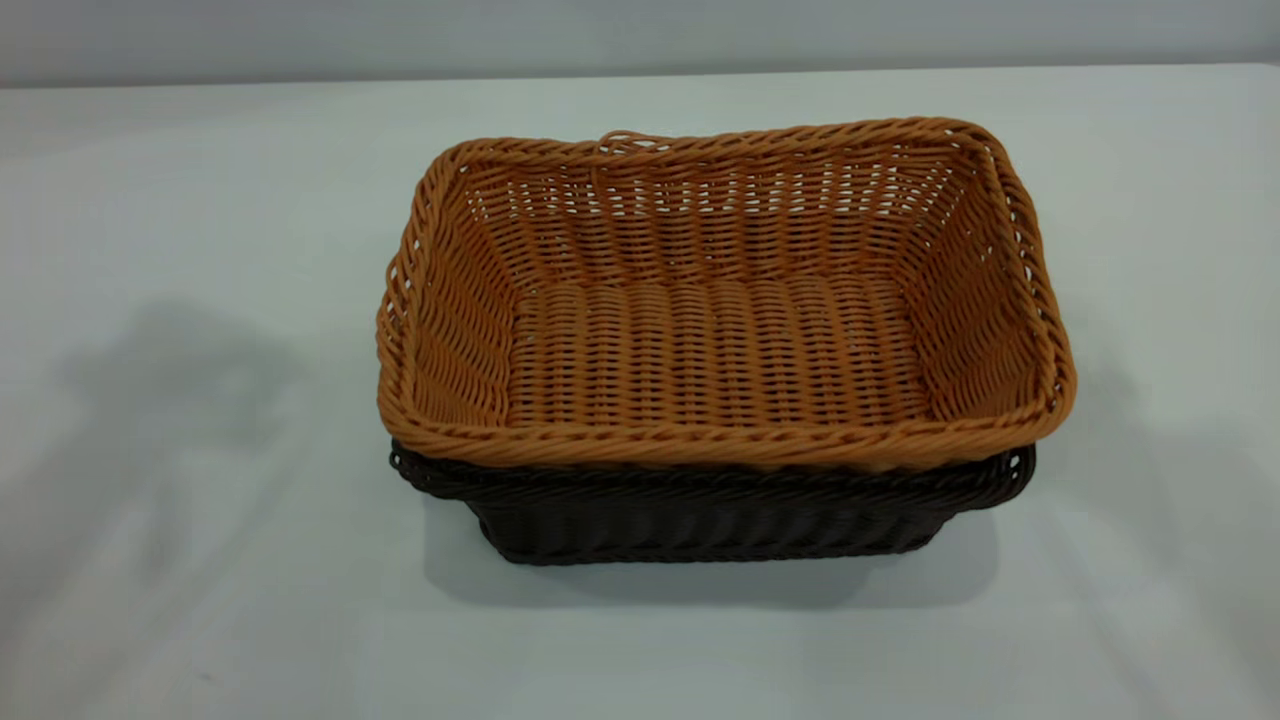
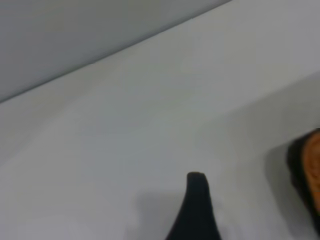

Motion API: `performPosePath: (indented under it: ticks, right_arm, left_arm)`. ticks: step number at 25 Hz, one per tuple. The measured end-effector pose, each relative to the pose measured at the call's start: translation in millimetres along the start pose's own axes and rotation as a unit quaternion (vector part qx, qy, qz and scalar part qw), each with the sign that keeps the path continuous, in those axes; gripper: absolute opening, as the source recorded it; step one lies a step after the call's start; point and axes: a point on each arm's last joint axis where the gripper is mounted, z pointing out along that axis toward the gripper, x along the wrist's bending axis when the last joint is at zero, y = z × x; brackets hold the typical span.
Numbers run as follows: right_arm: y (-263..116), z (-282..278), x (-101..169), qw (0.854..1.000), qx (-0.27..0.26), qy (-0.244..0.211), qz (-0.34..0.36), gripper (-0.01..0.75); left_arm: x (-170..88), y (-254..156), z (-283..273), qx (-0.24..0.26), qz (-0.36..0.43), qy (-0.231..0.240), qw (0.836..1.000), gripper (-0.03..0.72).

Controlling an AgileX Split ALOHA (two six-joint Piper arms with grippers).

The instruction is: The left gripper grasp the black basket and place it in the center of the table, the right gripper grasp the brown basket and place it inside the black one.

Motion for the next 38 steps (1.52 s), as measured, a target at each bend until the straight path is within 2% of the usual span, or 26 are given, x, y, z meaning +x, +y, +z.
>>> performPosePath:
  ticks: [5, 8, 11, 15, 19, 24, 28, 34, 38]
  right_arm:
    - [-38.7, -74.9, 33.6, 0.996, -0.077, 0.000, -0.034, 0.584]
    - [-75.3, -95.0, 44.8, 0.995, -0.092, 0.002, -0.040, 0.584]
    - [-116.6, -100.6, 50.1, 0.994, -0.099, 0.001, -0.040, 0.584]
    - [-165.4, -101.6, 54.0, 0.993, -0.116, -0.001, -0.036, 0.584]
    - [-209.1, -90.9, 53.1, 0.993, -0.111, 0.000, -0.026, 0.584]
    - [-254.8, -72.7, 48.5, 0.994, -0.104, -0.005, -0.024, 0.584]
    - [-286.4, -56.0, 40.5, 0.994, -0.100, -0.027, -0.029, 0.584]
    - [-310.2, -46.0, 29.7, 0.987, -0.130, -0.077, -0.047, 0.584]
    - [-320.3, -42.0, 27.3, 0.984, -0.146, -0.087, -0.053, 0.584]
  left_arm:
    - [-8.4, -11.7, -54.3, -0.015, -0.046, 0.000, 0.999, 0.563]
    - [-13.4, -23.4, -72.3, 0.013, -0.078, -0.008, 0.997, 0.563]
    - [-18.5, -37.9, -82.8, 0.074, -0.089, -0.021, 0.993, 0.563]
    - [-20.3, -41.1, -88.9, 0.068, -0.097, -0.022, 0.993, 0.563]
    - [-26.9, -61.7, -91.6, 0.078, -0.103, -0.030, 0.991, 0.563]
    - [-39.1, -117.2, -92.2, 0.111, -0.104, -0.027, 0.988, 0.563]
    - [-51.0, -167.1, -95.8, 0.120, -0.103, -0.025, 0.987, 0.563]
    - [-66.7, -231.4, -100.8, 0.094, -0.099, -0.018, 0.990, 0.563]
    - [-72.0, -264.4, -102.7, 0.063, -0.091, 0.002, 0.994, 0.563]
